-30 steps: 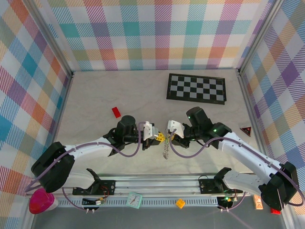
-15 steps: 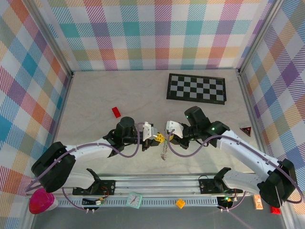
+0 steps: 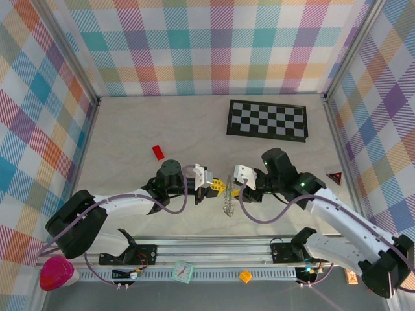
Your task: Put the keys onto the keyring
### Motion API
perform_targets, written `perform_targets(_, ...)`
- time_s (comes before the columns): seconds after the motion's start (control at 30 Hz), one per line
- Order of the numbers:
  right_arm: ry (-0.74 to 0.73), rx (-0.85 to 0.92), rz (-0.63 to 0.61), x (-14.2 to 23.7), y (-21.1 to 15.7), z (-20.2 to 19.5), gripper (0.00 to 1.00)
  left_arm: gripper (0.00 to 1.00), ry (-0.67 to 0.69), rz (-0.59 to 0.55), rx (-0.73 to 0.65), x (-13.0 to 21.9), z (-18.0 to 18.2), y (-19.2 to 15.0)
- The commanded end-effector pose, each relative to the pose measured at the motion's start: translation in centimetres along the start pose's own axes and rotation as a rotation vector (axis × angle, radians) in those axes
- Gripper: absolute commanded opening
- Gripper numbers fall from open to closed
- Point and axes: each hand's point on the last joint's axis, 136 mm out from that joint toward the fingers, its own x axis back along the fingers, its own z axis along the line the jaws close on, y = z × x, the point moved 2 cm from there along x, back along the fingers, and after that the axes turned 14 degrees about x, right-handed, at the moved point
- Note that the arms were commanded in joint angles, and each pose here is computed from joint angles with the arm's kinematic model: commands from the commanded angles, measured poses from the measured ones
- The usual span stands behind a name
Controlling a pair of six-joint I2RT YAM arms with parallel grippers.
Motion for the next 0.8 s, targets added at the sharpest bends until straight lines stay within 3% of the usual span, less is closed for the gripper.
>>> perform_targets(0.0,-0.011,-0.027,-0.051,0.2,0.4,0.2,0.41,0.0,-0.026,-0.053,-0.04,-0.3,-0.5,1.6)
perform_targets(0.43,0.073,-0.055,-0.156,-0.3,2.6,0.3,0.39,0.0,-0.041,-0.065,-0.034,-0.2,-0.7,1.8)
perform_targets(0.77,0.041,-0.047,-0.129,-1.0,2.2,-0.7,0.26,0.0,-0.07,-0.066,-0.041,-0.1,-1.2,1.9)
